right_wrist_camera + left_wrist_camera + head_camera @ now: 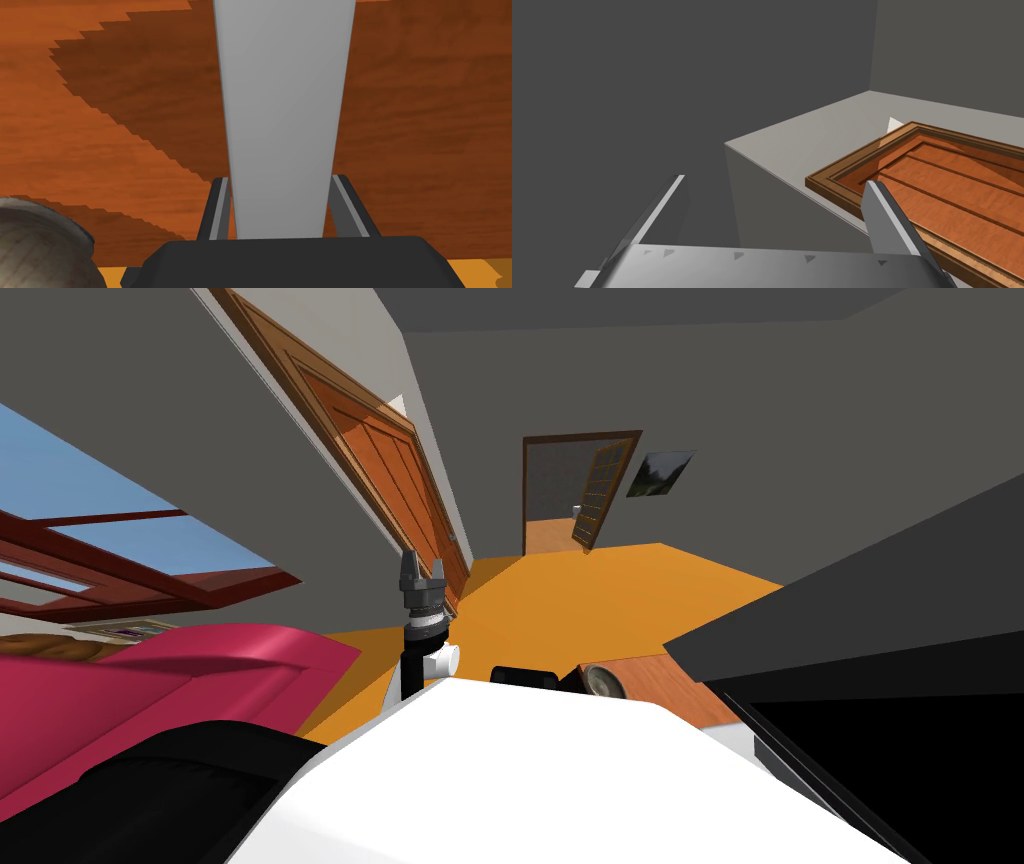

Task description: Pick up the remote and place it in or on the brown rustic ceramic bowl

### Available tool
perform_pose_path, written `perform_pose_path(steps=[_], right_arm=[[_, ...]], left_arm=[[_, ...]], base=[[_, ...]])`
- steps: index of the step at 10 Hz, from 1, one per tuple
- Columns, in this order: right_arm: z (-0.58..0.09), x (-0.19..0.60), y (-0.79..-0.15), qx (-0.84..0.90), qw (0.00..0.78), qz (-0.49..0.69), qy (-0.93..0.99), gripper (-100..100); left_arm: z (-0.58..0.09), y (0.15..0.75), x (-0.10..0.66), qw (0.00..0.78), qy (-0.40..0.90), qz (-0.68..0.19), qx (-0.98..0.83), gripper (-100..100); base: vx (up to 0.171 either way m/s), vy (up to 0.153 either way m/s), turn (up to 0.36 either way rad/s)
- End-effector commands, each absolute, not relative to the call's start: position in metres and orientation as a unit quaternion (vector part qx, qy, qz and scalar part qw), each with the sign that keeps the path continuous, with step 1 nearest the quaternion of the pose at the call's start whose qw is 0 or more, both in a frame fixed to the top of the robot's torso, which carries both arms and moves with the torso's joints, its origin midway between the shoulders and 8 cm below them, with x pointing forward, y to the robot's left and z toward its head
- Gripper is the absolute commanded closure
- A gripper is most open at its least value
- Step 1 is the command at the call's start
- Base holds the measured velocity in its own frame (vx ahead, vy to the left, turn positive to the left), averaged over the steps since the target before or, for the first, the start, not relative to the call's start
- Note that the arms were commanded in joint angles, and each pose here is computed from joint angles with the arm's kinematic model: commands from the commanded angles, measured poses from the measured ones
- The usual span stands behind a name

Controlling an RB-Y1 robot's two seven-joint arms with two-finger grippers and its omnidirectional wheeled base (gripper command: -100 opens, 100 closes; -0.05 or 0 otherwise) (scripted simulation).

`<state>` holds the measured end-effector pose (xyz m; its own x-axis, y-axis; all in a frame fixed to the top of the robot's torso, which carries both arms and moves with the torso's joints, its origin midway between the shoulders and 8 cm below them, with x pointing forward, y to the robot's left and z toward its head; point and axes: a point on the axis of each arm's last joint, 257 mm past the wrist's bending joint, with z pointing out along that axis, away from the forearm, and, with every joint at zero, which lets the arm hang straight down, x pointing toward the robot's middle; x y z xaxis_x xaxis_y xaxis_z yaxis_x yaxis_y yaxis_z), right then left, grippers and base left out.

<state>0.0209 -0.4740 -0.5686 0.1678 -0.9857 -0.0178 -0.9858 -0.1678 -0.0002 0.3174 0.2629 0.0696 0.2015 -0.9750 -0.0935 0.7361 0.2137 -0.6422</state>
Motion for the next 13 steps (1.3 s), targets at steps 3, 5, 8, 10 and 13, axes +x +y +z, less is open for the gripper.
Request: perform_pose_path(steps=[3, 5, 8, 10, 13], right_arm=[[-0.539, 0.046, -0.512, -0.772, -0.004, -0.028, 0.635, 100], [-0.522, 0.061, -0.521, -0.777, -0.002, -0.04, 0.628, 100], [-0.507, 0.074, -0.525, -0.783, 0.001, -0.047, 0.62, 100], [-0.492, 0.086, -0.528, -0.789, 0.002, -0.053, 0.612, 100], [-0.47, 0.098, -0.539, -0.794, -0.003, -0.061, 0.605, 100]], left_arm=[[0.07, 0.263, 0.317, 0.738, 0.251, -0.58, -0.238, 0], [0.07, 0.263, 0.317, 0.738, 0.251, -0.58, -0.238, 0], [0.07, 0.263, 0.317, 0.738, 0.251, -0.58, -0.238, 0], [0.07, 0.263, 0.317, 0.738, 0.251, -0.58, -0.238, 0], [0.07, 0.263, 0.317, 0.738, 0.251, -0.58, -0.238, 0]], base=[[-0.034, 0.043, -0.046], [-0.013, 0.041, -0.054], [0.014, 0.036, -0.038], [0.019, 0.037, -0.047], [0.03, 0.07, -0.041]])
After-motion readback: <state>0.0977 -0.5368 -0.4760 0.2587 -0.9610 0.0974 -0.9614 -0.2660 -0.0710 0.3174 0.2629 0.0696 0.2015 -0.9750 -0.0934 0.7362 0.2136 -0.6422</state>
